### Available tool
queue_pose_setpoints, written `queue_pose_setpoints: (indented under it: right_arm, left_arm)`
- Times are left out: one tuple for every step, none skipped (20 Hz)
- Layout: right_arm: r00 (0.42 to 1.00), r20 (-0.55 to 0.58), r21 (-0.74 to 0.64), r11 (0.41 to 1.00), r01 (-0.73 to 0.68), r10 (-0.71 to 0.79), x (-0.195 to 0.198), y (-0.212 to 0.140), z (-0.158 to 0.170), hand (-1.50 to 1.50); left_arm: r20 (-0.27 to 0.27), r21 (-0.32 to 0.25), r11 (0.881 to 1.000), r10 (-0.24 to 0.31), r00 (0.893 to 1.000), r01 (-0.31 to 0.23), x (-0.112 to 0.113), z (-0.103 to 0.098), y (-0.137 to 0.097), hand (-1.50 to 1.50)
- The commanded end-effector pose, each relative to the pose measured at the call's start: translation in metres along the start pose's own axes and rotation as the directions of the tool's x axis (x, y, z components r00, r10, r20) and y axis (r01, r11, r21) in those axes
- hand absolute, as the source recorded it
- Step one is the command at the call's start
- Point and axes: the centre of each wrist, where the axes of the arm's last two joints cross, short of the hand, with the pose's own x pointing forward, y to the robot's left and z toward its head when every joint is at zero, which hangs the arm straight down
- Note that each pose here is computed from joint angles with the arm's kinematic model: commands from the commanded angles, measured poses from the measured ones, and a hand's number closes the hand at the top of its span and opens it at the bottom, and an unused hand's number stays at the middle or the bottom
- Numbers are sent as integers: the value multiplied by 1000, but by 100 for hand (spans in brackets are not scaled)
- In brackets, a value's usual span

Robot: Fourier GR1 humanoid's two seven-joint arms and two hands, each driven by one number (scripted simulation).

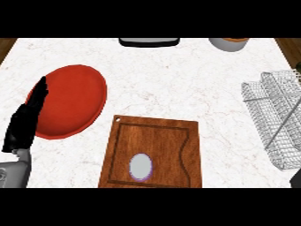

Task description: Pick the squash from the cutting board and place it in the tiered basket

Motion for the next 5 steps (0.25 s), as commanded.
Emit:
queue_pose_setpoints:
  right_arm:
    - [986, -164, 14, 1000, 4, -2, -24, -38, 1, -150]
    - [987, -155, 15, 999, 32, -30, -25, -51, 5, -150]
    - [987, -149, -7, 998, 58, -58, -33, -63, 3, -150]
    - [989, -135, 7, 998, 68, -67, -40, -73, 3, -150]
    - [987, -126, 1, 995, 102, -101, -45, -81, 7, -150]
  left_arm:
    - [-14, 3, 1000, 13, 1000, -13, 4, -4, 0, 0]
    - [8, 0, 1000, -16, 1000, 16, 4, -5, 8, 0]
    - [20, 13, 1000, -14, 1000, 13, 4, -4, 5, 0]
    - [-4, 0, 1000, -9, 1000, 9, -6, -4, 8, 0]
    - [-5, -9, 1000, 12, 1000, -12, -1, -4, -6, 0]
